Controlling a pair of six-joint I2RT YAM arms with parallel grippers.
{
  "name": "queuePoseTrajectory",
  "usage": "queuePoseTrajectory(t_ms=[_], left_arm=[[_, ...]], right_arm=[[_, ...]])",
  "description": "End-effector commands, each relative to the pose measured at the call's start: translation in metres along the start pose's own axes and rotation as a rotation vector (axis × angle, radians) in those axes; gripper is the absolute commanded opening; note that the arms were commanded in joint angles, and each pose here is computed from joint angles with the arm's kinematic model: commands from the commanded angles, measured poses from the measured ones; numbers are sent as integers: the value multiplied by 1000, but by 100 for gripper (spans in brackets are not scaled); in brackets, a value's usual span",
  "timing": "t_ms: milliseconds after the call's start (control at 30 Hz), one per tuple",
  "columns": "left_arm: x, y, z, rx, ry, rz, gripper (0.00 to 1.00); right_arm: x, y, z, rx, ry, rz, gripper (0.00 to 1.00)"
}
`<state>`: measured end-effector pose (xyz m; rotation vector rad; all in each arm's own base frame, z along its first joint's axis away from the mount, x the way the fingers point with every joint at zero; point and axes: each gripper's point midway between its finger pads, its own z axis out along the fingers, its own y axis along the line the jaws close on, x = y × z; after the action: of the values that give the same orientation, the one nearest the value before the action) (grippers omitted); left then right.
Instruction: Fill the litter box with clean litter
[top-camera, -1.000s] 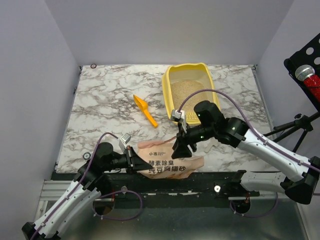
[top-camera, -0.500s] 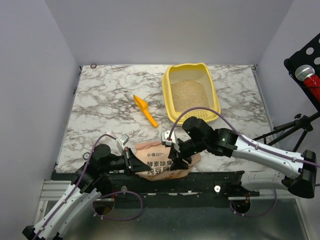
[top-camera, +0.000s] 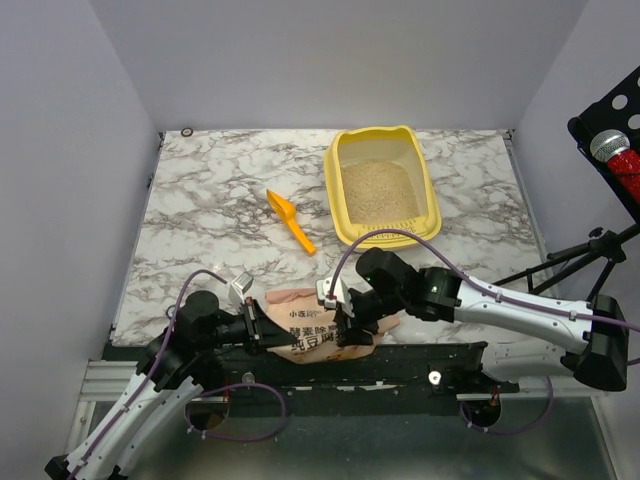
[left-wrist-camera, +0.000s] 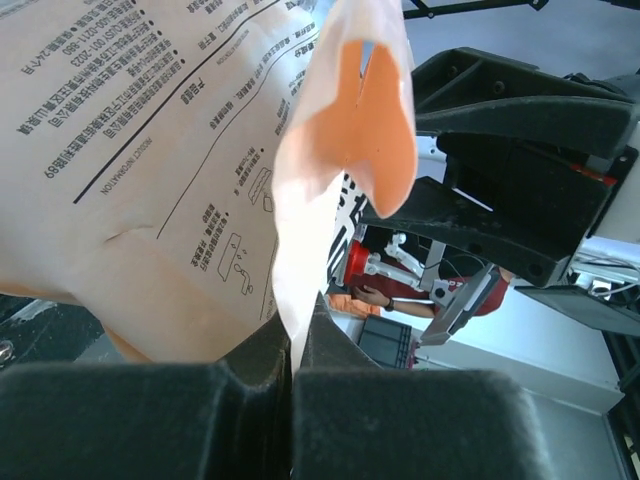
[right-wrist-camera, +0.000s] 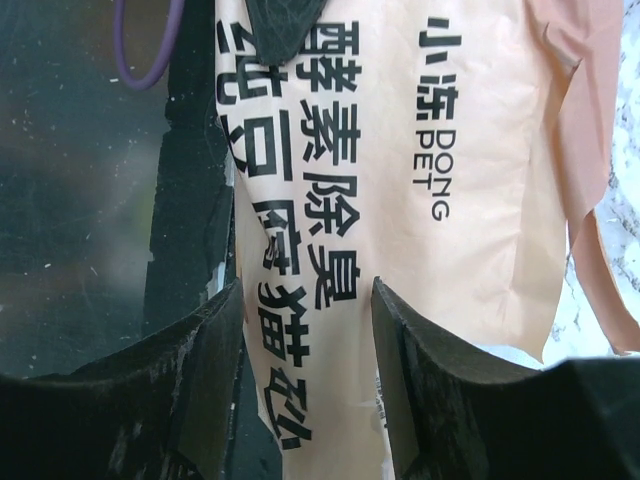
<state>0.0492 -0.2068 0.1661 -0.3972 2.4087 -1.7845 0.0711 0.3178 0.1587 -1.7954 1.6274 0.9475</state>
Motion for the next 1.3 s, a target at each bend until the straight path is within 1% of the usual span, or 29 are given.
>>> queuePoseTrajectory(t_ms=[0,100,233,300,367,400,433,500,533,600,700,767,800,867,933,1000,1067,1100,1200,1233,1267], left_arm=[[3,-17,-12,32,-27,2,0],[1,-18,-14,36,-46,-4,0],[0,-19,-14,46,-56,-8,0],[-1,-21,-15,49,-62,-4,0],[-1,-22,-16,48,-65,4,0],[0,-24,-17,52,-67,9,0],[-1,-24,-17,51,-72,13,0],[-1,-28,-20,67,-85,35,0],[-2,-31,-23,73,-101,51,0],[-7,-35,-28,56,-148,101,0],[-20,-37,-38,-36,-233,254,0],[-30,-48,-48,-101,-285,367,8],[-38,-53,-51,-143,-315,411,11],[-53,-69,-59,-193,-367,530,11],[-69,-87,-64,-227,-425,624,16],[-81,-99,-63,-252,-453,700,20],[-90,-111,-56,-254,-450,767,20],[-91,-118,-48,-221,-427,812,20],[-81,-134,-18,-95,-287,916,19],[-80,-135,-7,-76,-232,938,19],[-81,-139,-1,-59,-207,971,20]], right_arm=[[17,4,11,-19,49,0,62],[24,7,17,-44,68,19,62],[22,14,22,-81,55,27,61],[22,16,24,-93,54,30,51],[23,16,26,-99,61,38,35],[26,16,27,-96,70,49,28],[27,15,27,-93,76,50,17],[29,13,26,-77,85,53,2],[29,12,24,-67,89,52,0],[27,11,18,-47,87,53,0],[28,8,8,4,98,68,0],[31,1,2,65,118,84,0],[33,-4,-2,95,132,87,1],[35,-10,-5,132,151,97,0],[33,-16,-10,152,142,103,0],[29,-25,-15,181,126,106,0],[23,-36,-22,218,107,93,0],[17,-42,-27,240,91,87,0],[-5,-62,-45,276,26,62,0],[-11,-68,-50,284,9,47,0],[-17,-74,-54,291,-4,42,0]])
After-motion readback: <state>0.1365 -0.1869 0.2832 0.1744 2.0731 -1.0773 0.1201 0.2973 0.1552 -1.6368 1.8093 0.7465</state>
